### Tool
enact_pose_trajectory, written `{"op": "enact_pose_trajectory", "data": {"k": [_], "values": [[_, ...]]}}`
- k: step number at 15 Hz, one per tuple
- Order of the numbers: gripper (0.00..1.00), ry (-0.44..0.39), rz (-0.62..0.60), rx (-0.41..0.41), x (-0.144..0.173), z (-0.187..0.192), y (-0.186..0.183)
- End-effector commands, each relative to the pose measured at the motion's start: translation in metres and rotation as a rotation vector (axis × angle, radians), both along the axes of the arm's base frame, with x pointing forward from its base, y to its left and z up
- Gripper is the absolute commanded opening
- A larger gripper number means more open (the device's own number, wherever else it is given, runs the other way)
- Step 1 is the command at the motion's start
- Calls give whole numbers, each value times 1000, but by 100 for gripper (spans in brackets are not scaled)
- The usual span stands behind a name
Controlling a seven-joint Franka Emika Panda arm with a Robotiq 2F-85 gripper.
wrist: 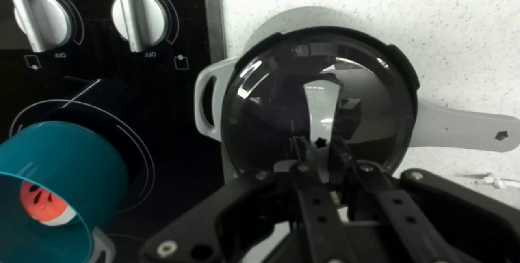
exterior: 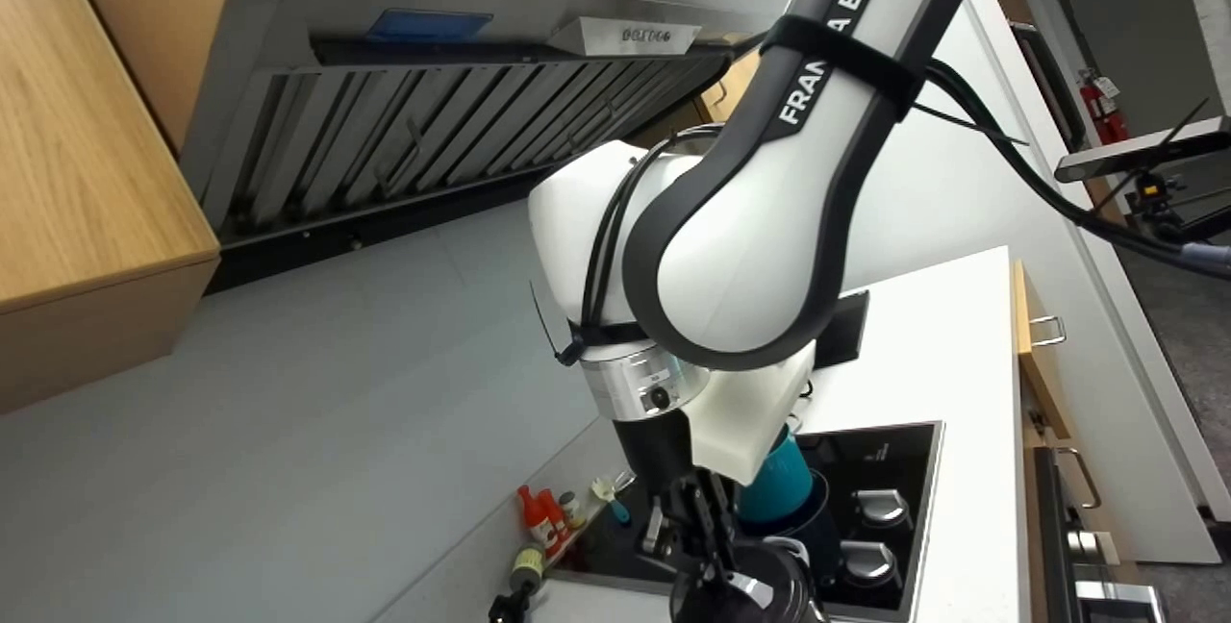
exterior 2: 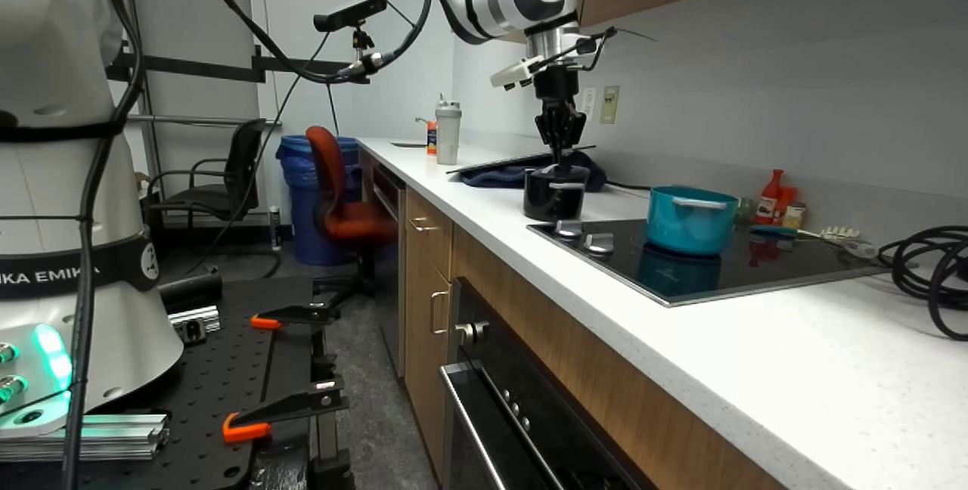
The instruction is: Uncover the black pot and put the lid on the counter
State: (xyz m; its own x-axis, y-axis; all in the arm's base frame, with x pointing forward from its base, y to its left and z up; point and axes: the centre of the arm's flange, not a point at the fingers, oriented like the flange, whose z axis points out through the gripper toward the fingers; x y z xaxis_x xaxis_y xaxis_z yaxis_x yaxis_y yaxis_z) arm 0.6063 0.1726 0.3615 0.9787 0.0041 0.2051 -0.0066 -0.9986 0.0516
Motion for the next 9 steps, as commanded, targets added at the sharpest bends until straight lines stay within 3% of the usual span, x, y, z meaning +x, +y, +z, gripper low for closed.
{"op": "enact_pose_trajectory", "data": {"k": [1, 9], "values": [[4, -8, 4, -19, -16, 20, 6], [4, -42, 114, -61, -47, 58, 48]]}}
